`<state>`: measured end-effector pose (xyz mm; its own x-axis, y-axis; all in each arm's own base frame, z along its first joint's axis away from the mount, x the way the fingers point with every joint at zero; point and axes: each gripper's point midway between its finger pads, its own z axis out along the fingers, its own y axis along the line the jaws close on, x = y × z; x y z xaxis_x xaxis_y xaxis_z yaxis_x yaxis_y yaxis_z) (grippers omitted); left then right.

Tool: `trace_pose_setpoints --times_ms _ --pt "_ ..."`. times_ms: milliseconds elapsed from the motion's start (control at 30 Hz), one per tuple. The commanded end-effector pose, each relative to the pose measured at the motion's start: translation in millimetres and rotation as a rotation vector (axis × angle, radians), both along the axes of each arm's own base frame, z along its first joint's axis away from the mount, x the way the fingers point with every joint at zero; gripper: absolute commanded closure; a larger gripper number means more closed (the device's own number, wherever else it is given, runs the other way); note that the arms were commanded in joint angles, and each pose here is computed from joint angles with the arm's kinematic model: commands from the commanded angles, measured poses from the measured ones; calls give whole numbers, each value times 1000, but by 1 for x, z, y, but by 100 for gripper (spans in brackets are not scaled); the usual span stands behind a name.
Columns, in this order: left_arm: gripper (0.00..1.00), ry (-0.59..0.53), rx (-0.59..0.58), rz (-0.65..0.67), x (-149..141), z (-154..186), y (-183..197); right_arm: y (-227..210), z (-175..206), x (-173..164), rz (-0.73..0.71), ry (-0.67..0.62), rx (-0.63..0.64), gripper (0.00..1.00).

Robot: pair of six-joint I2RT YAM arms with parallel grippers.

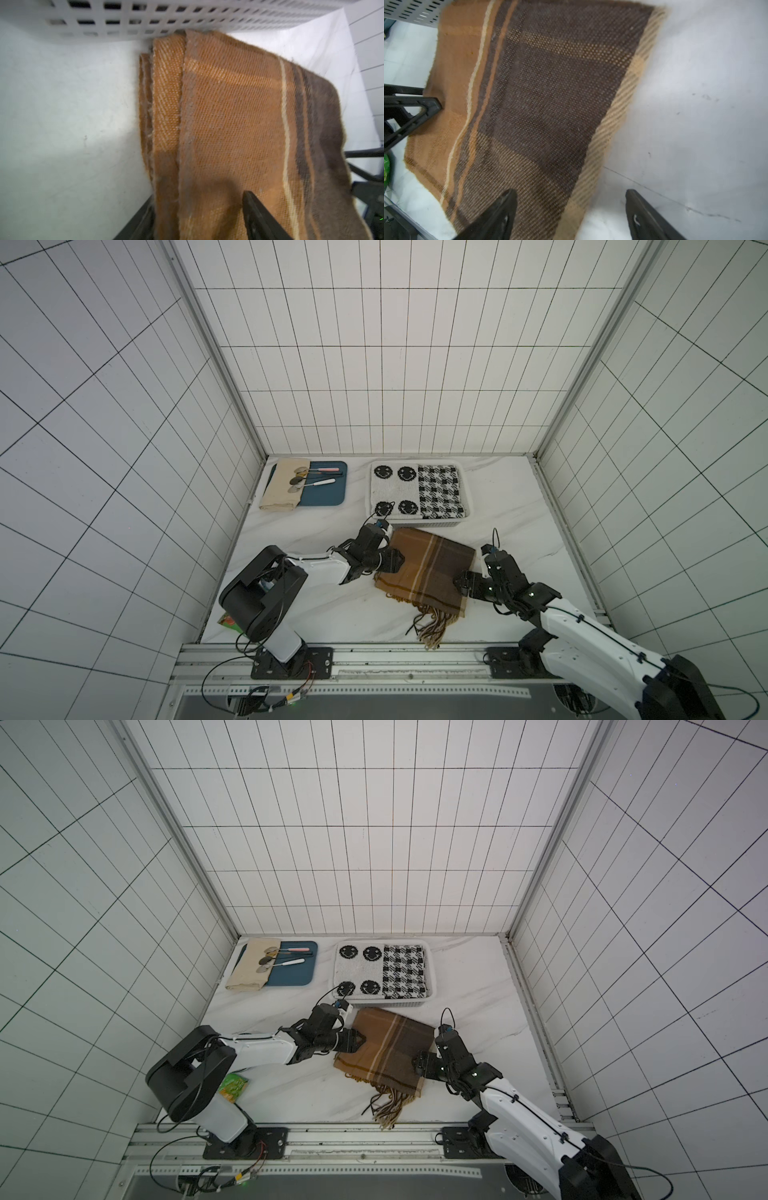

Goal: Put the folded scarf in the basket
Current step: Adjust the scarf at the center of the board.

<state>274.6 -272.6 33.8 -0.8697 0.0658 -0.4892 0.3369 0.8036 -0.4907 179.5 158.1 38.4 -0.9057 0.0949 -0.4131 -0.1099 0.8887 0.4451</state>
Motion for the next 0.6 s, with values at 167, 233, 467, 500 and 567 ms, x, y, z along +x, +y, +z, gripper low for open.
trace_pose_setpoints --times_ms 167,233,467,500,567 --pt "56 90 4 -31 -62 -9 19 20 -26 -5 67 97 53 17" --pt "56 89 -9 -31 -75 -5 23 33 -26 -5 103 115 103 18" --pt "29 18 -2 34 -80 7 32 28 -23 2 127 114 31 20" --pt "24 3 4 59 -75 9 36 26 -22 2 124 116 27 20" --pt "20 -16 -2 118 -60 14 45 25 -19 2 122 122 37 19"
